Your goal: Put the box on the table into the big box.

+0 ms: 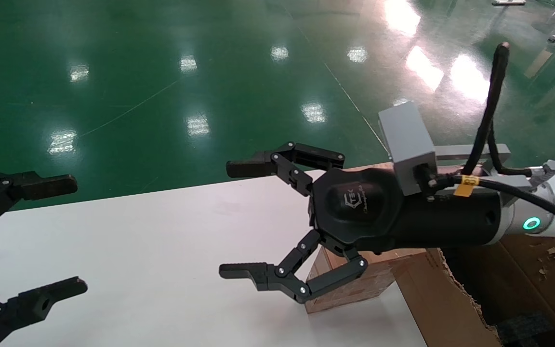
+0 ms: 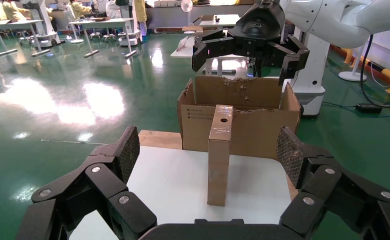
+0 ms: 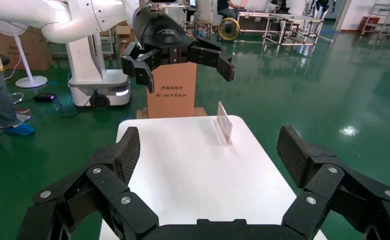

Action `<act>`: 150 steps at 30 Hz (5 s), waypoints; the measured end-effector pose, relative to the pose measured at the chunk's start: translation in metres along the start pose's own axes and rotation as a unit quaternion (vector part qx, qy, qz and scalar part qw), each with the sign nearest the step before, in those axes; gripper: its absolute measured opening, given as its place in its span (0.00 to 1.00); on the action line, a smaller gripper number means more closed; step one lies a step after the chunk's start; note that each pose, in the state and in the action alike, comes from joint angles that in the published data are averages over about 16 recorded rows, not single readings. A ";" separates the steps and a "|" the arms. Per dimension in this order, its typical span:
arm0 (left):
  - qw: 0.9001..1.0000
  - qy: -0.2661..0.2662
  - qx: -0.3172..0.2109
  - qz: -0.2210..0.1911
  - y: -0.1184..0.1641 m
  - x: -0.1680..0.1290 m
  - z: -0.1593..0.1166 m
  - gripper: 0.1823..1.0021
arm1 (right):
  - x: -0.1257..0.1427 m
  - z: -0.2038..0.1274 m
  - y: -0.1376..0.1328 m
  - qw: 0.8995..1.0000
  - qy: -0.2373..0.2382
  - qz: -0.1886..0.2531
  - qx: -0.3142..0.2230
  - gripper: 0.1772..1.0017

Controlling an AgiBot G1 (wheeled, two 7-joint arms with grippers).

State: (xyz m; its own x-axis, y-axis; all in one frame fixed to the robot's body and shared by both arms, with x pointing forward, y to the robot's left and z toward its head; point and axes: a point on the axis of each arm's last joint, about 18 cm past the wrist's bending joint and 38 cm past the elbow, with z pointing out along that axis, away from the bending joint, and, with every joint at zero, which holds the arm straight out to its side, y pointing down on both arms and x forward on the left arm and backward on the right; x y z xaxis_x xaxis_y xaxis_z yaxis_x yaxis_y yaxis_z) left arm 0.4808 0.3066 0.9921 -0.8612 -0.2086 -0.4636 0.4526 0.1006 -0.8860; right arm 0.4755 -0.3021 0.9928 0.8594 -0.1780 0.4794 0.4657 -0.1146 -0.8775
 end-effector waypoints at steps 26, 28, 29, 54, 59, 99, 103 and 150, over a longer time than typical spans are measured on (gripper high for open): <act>1.000 0.000 0.000 0.000 0.000 0.000 0.000 1.00 | 0.002 -0.005 0.002 1.000 0.000 0.002 -0.015 1.00; 1.000 0.000 0.000 0.000 0.000 0.000 0.000 1.00 | 0.003 -0.008 0.003 1.000 0.001 0.003 -0.025 1.00; 1.000 0.000 0.000 0.000 0.000 0.000 0.000 1.00 | 0.004 -0.010 0.004 1.000 0.002 0.003 -0.031 1.00; 1.000 0.000 0.000 0.000 0.000 0.000 0.000 1.00 | 0.043 -0.108 0.041 0.972 0.099 0.008 -0.213 1.00; 1.000 0.000 0.000 0.000 0.000 0.000 0.000 1.00 | 0.048 -0.110 0.049 0.968 0.096 0.008 -0.230 1.00; 1.000 0.000 0.000 0.000 0.000 0.000 0.000 1.00 | 0.032 -0.142 0.087 0.945 0.048 0.020 -0.323 1.00; 1.000 0.000 0.000 0.000 0.000 0.000 0.000 1.00 | 0.038 -0.141 0.089 0.943 0.044 0.010 -0.330 1.00; 1.000 0.000 0.000 0.000 0.000 0.000 0.000 1.00 | 0.047 -0.132 0.109 0.937 0.006 0.002 -0.349 1.00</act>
State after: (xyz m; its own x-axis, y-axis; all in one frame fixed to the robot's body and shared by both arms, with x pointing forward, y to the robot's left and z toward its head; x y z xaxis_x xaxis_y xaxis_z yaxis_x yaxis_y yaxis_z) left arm 0.4808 0.3067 0.9921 -0.8611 -0.2089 -0.4635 0.4525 0.1005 -0.8861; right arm 0.5389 -0.4521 0.9219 0.8563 -0.1914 0.4797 0.2063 -0.7247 -0.6574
